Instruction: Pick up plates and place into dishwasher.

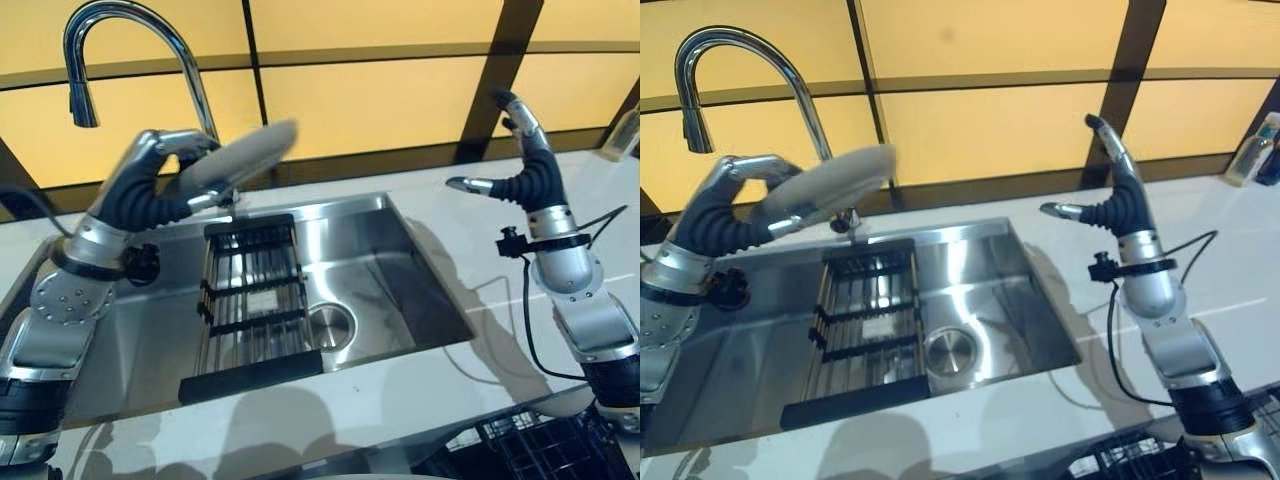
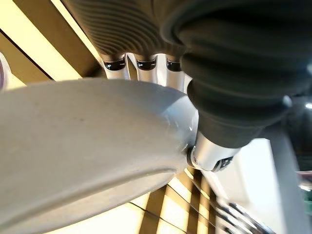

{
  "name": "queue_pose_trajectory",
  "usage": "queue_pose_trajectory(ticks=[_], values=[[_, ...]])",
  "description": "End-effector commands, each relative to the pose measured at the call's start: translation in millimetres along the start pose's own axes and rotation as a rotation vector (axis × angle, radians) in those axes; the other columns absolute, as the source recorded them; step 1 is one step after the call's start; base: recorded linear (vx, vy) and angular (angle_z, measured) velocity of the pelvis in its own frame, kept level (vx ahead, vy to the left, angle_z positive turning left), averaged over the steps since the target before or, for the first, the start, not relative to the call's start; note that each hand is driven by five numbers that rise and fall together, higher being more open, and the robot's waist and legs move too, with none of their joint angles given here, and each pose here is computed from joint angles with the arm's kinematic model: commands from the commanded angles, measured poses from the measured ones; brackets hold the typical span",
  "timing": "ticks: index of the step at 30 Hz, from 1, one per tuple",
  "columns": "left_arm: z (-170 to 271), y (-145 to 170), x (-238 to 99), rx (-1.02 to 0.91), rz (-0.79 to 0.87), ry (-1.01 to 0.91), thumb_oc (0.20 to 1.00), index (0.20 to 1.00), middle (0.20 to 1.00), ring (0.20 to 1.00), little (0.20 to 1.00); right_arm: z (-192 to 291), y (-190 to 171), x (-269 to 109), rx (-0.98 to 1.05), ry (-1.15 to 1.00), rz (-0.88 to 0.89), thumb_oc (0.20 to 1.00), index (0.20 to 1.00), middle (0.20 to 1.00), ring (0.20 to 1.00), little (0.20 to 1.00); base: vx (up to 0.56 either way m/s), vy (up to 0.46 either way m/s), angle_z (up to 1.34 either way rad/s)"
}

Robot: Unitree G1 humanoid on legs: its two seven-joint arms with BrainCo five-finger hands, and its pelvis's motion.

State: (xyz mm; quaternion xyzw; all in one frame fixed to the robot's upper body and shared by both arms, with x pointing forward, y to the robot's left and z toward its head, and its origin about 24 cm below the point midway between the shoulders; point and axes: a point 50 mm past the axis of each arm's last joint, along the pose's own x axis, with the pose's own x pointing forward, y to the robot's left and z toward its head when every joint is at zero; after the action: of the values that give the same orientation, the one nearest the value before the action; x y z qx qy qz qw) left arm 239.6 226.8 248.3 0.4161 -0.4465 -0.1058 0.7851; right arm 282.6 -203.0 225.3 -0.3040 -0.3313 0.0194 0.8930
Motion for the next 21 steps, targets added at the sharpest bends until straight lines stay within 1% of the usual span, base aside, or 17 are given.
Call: queue_pose_trajectory(ticks=[1, 3, 4, 9, 14, 17, 21], values=[[8, 9, 19, -0.129, 0.044, -0.093, 0.2, 0.2, 0.2, 0.2, 0.2, 41, 9, 15, 0.042, -0.212, 0.174, 1.0, 1.0, 1.0, 1.0, 1.0, 0.0, 0.0, 0.0], [12, 3, 24, -0.191, 0.004, -0.111, 0.2, 0.2, 0.2, 0.2, 0.2, 57, 21, 18, 0.023, -0.291, 0.31, 1.0, 1.0, 1.0, 1.0, 1.0, -0.01, -0.032, 0.02], [12, 0, 26, -0.21, -0.016, -0.121, 0.2, 0.2, 0.2, 0.2, 0.2, 62, 26, 21, 0.018, -0.315, 0.351, 1.0, 1.0, 1.0, 1.0, 1.0, -0.01, -0.031, 0.02], [18, -14, 40, -0.245, -0.125, -0.167, 0.2, 0.2, 0.2, 0.2, 0.2, 85, 42, 32, -0.047, -0.406, 0.482, 1.0, 1.0, 1.0, 1.0, 1.0, 0.0, 0.0, 0.0], [18, -15, 44, -0.261, -0.145, -0.169, 0.2, 0.2, 0.2, 0.2, 0.2, 89, 47, 32, -0.039, -0.413, 0.563, 1.0, 1.0, 1.0, 1.0, 1.0, 0.01, 0.001, 0.02], [18, -19, 45, -0.309, -0.151, -0.163, 0.2, 0.2, 0.2, 0.2, 0.2, 90, 54, 28, -0.056, -0.42, 0.598, 1.0, 1.0, 1.0, 1.0, 1.0, 0.0, 0.0, 0.0], [19, -28, 49, -0.348, -0.188, -0.17, 0.2, 0.2, 0.2, 0.2, 0.2, 100, 60, 34, -0.062, -0.45, 0.584, 1.0, 1.0, 1.0, 1.0, 1.0, 0.0, 0.0, 0.0]])
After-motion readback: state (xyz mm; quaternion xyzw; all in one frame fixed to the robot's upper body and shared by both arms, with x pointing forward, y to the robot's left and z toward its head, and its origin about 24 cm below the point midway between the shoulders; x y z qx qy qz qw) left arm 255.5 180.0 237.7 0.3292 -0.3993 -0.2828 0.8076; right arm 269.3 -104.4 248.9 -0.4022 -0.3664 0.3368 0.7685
